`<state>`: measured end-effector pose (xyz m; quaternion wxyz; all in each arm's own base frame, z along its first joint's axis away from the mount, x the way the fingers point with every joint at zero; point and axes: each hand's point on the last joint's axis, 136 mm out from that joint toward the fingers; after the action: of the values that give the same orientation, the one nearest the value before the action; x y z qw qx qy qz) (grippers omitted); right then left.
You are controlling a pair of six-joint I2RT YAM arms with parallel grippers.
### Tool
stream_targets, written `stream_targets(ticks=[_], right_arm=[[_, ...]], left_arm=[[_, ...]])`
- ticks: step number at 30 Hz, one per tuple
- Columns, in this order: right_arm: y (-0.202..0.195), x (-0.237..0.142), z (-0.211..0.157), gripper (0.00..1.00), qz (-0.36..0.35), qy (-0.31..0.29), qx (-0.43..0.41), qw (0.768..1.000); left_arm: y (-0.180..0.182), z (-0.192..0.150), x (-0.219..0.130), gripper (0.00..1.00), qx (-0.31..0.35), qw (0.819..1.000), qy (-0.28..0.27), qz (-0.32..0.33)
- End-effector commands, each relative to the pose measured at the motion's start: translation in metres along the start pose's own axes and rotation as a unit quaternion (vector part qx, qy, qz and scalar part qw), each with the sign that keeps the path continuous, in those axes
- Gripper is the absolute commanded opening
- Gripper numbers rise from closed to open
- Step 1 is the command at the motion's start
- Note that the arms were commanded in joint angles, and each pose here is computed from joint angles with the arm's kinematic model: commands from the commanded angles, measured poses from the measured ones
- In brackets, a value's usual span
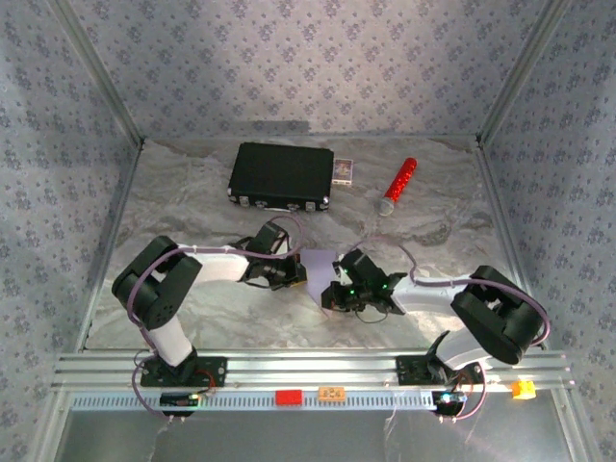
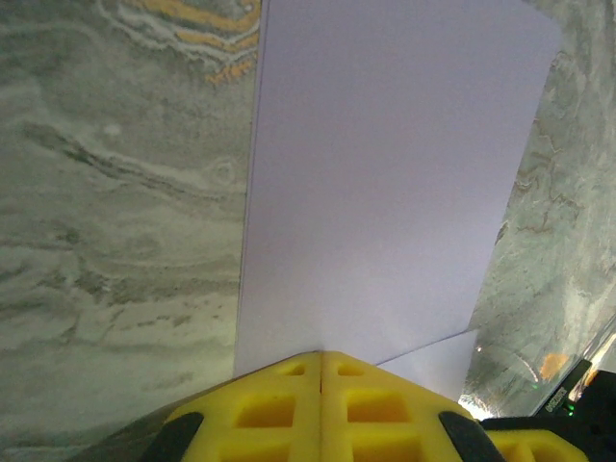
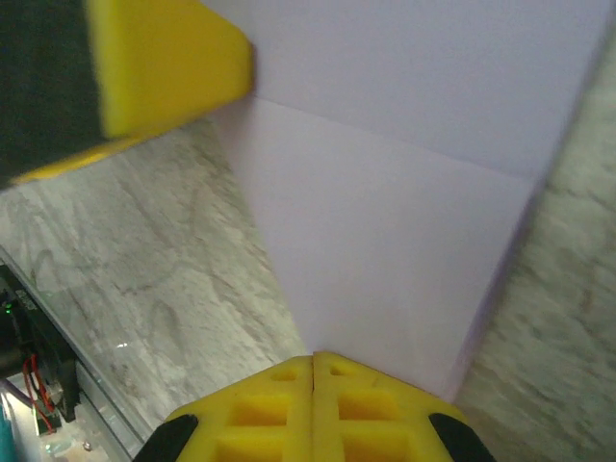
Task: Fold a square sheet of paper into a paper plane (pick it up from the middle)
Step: Third fold the triangle at the center of the table.
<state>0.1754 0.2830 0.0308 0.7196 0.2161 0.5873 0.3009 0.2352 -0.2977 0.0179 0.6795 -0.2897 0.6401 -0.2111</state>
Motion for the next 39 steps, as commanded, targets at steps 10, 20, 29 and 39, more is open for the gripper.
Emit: stream_targets(ticks=[10,20,29,39], right_arm=[[0.027,0.027,0.038,0.02,0.022,-0.007,-0.015,1.000],[-0.005,0.028,0.002,0.02,-0.011,0.029,0.002,1.000],[-0.014,0.007,-0.021,0.05,-0.027,0.037,-0.007,0.999],[0.028,0.000,0.015,0.06,0.014,0.000,-0.040,0.999]], left_arm=[[0.029,-0.012,0.005,0.00,-0.011,0.999,0.018,0.043],[0.035,-0.012,0.005,0.00,-0.013,0.998,0.014,0.057],[0.042,-0.014,0.008,0.00,-0.020,0.997,0.019,0.065],[0.039,-0.015,0.008,0.00,-0.019,0.998,0.021,0.059]])
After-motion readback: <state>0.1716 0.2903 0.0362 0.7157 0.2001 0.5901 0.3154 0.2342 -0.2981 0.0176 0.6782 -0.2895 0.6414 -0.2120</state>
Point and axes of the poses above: each hand's point on the last joint's axis, 136 mm out from that joint toward the fingers, its own x axis out along the fingers, its own y axis along the line the jaws close on, z = x × y, and after that the axes turned 2 degrees about -x, right-handed
